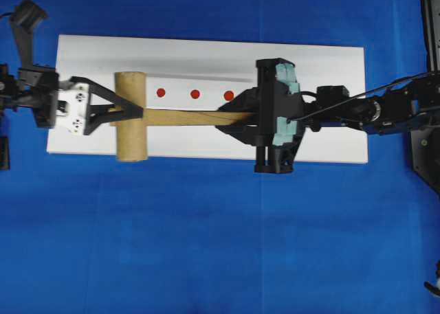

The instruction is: Hit the mark with a hammer.

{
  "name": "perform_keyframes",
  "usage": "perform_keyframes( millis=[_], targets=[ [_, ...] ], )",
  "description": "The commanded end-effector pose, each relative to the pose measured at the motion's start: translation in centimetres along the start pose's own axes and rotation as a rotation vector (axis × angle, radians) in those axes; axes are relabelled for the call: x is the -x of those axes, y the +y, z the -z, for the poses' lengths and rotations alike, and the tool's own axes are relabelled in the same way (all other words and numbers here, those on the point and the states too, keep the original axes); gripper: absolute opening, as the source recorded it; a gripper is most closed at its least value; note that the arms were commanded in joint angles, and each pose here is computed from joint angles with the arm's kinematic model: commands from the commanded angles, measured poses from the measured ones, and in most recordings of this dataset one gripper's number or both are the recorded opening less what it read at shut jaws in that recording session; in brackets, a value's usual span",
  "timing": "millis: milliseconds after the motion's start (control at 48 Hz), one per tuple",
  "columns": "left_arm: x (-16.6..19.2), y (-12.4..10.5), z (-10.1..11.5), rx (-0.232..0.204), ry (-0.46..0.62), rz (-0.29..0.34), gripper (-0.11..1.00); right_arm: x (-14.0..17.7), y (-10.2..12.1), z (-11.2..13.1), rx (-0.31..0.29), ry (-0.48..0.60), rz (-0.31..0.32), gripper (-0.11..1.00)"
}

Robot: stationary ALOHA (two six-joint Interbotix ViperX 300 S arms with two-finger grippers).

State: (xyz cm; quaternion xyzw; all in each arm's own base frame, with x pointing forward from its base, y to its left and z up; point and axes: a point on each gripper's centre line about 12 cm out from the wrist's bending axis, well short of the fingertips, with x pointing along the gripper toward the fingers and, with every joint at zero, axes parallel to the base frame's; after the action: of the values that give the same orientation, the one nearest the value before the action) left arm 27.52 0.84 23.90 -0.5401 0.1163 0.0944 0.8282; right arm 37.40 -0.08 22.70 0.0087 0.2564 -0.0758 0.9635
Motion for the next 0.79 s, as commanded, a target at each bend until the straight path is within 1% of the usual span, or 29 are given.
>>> perform_keyframes(
  millis=[0,271,437,479,542,604,667,729,771],
  targets=[
    [1.1,-0.5,-0.5,0.0,-0.02,0.025,0.85,1.4,-0.1,-1.2,-0.016,-0.044,-0.007,0.07],
    [3.9,-0.1,-0.5,0.004,-0.034,0.035,0.85,2.9,-0.5,-0.2,-0.05,-0.039,-0.007,0.07],
    [4.5,0.3,-0.7,0.006,-0.036,0.011,0.85,3.0,-0.6,-0.2,-0.066,-0.037,-0.009,0.07],
    [4.6,0.4,-0.7,0.004,-0.036,0.004,0.85,3.0,-0.5,-0.2,-0.07,-0.038,-0.014,0.07],
    [4.7,0.4,-0.8,-0.006,-0.041,0.001,0.84,2.9,-0.1,-0.3,-0.082,-0.036,-0.037,0.07],
    [4.7,0.6,-1.0,-0.029,-0.047,-0.004,0.84,2.8,0.5,-0.2,-0.099,-0.031,-0.07,0.07],
    [4.7,0.6,-1.2,-0.065,-0.058,-0.006,0.84,2.7,1.2,-0.2,-0.121,-0.025,-0.097,0.07],
    [4.8,0.7,-1.4,-0.123,-0.065,-0.01,0.84,2.5,2.3,0.0,-0.135,-0.011,-0.12,0.07],
    [4.9,0.6,-1.5,-0.174,-0.071,-0.01,0.83,2.4,3.0,0.2,-0.142,-0.001,-0.128,0.07]
  ],
)
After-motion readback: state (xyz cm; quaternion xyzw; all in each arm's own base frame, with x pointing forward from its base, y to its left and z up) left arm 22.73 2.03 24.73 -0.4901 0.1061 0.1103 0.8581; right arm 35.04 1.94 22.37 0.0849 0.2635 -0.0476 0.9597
